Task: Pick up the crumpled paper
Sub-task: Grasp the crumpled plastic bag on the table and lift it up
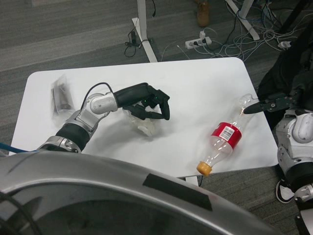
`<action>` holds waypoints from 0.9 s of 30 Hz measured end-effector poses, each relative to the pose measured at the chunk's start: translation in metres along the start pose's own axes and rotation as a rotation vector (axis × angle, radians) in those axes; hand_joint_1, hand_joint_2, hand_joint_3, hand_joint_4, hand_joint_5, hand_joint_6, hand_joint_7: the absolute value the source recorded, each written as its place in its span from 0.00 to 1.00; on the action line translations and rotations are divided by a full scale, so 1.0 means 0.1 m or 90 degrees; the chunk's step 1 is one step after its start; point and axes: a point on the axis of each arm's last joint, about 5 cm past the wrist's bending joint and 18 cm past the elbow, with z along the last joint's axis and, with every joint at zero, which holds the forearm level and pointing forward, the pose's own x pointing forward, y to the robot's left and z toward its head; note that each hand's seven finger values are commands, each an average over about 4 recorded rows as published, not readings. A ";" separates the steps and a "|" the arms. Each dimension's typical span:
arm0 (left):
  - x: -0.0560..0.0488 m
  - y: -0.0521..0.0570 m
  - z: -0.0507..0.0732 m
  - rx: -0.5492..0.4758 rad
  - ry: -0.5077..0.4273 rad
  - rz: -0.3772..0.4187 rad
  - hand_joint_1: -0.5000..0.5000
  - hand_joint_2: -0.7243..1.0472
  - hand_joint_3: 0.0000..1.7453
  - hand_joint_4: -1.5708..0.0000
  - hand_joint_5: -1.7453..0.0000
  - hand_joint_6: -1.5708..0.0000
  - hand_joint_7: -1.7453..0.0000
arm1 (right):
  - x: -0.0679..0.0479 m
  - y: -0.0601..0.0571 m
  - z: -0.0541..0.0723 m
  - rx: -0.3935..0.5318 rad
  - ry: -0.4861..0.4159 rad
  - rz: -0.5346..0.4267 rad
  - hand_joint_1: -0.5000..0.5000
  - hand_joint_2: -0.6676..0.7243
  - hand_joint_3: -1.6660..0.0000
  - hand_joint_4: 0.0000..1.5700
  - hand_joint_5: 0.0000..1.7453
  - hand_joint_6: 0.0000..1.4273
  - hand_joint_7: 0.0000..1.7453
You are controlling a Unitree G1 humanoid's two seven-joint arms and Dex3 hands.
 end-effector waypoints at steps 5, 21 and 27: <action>-0.06 -0.02 -0.04 -0.035 -0.007 0.031 0.02 1.00 0.25 0.00 0.00 0.28 0.39 | 0.00 0.00 0.00 0.002 -0.001 0.000 0.33 1.00 1.00 0.13 0.00 0.00 0.00; -0.18 0.09 -0.02 -0.256 -0.187 0.370 0.02 1.00 0.25 0.00 0.00 0.28 0.36 | 0.00 0.01 0.01 0.006 -0.002 0.000 0.33 1.00 1.00 0.13 0.00 0.00 0.00; -0.17 0.16 0.07 -0.304 -0.260 0.468 0.02 1.00 0.25 0.00 0.00 0.25 0.31 | 0.00 0.02 0.00 0.006 0.000 0.004 0.33 1.00 1.00 0.13 0.00 0.00 0.00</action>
